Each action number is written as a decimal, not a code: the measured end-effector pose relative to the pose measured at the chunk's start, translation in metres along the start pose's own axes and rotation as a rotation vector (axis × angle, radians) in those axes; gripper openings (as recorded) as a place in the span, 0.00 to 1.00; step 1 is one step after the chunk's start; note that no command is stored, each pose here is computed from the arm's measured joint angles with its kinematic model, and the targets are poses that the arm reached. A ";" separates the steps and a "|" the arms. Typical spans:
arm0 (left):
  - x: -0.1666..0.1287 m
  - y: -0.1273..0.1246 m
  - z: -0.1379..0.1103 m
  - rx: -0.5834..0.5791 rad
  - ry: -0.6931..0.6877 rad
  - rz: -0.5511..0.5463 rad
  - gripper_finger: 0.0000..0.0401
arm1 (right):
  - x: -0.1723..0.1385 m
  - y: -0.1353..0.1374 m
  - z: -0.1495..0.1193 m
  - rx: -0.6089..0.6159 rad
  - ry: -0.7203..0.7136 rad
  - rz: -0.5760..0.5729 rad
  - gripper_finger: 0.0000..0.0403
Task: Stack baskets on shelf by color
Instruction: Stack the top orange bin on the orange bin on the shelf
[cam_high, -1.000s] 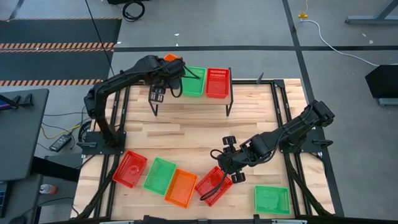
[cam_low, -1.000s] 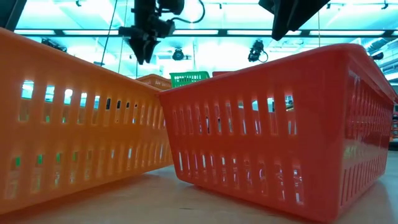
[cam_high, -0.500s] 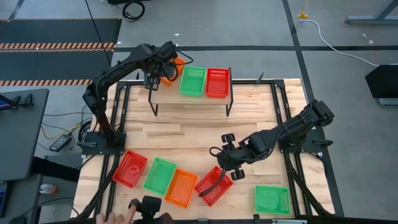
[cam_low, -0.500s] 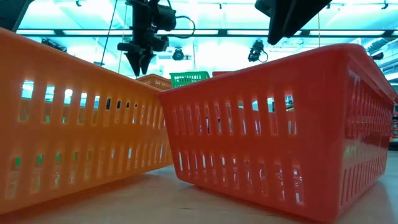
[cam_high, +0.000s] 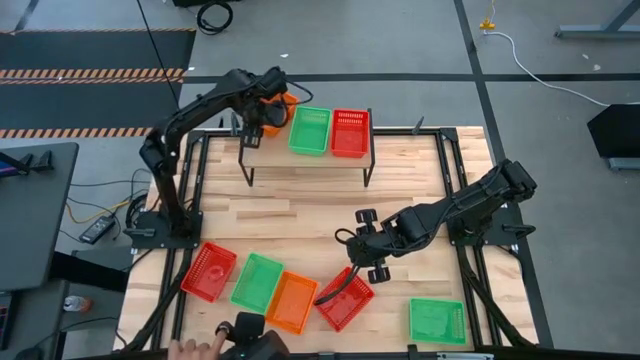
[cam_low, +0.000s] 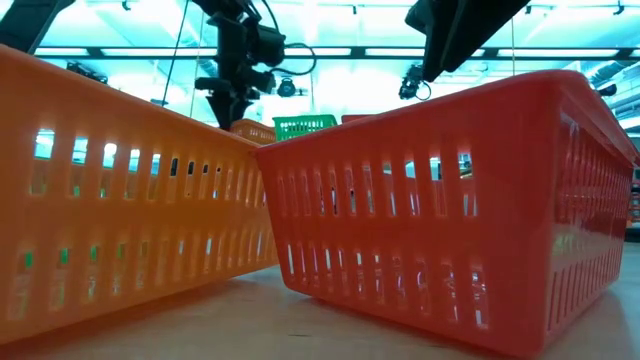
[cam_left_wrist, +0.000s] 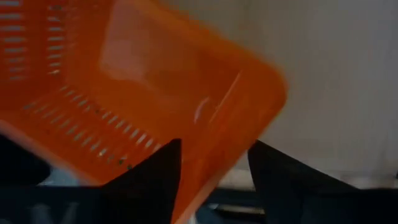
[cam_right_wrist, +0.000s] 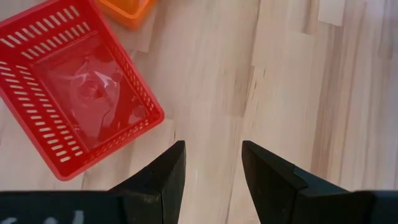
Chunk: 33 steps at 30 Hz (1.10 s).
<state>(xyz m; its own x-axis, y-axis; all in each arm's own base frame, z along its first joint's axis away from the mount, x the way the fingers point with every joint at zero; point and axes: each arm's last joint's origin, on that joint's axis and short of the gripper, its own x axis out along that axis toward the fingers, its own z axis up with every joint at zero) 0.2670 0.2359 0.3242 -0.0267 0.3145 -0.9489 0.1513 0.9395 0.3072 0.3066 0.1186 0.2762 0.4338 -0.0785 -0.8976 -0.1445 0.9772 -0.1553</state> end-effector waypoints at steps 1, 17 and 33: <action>0.003 0.000 0.003 0.001 0.006 -0.006 0.45 | 0.000 0.000 0.000 -0.001 0.002 0.000 0.41; -0.005 -0.029 0.013 -0.202 0.099 -0.088 0.12 | 0.000 0.000 -0.001 -0.014 0.011 -0.002 0.41; -0.018 -0.063 0.041 -0.231 0.099 -0.091 0.10 | 0.000 0.000 -0.001 -0.036 0.011 -0.001 0.41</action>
<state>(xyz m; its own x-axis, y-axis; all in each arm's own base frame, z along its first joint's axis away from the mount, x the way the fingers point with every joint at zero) 0.2980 0.1651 0.3193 -0.1283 0.2279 -0.9652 -0.0859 0.9670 0.2398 0.3057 0.1182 0.2758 0.4245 -0.0822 -0.9017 -0.1761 0.9694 -0.1713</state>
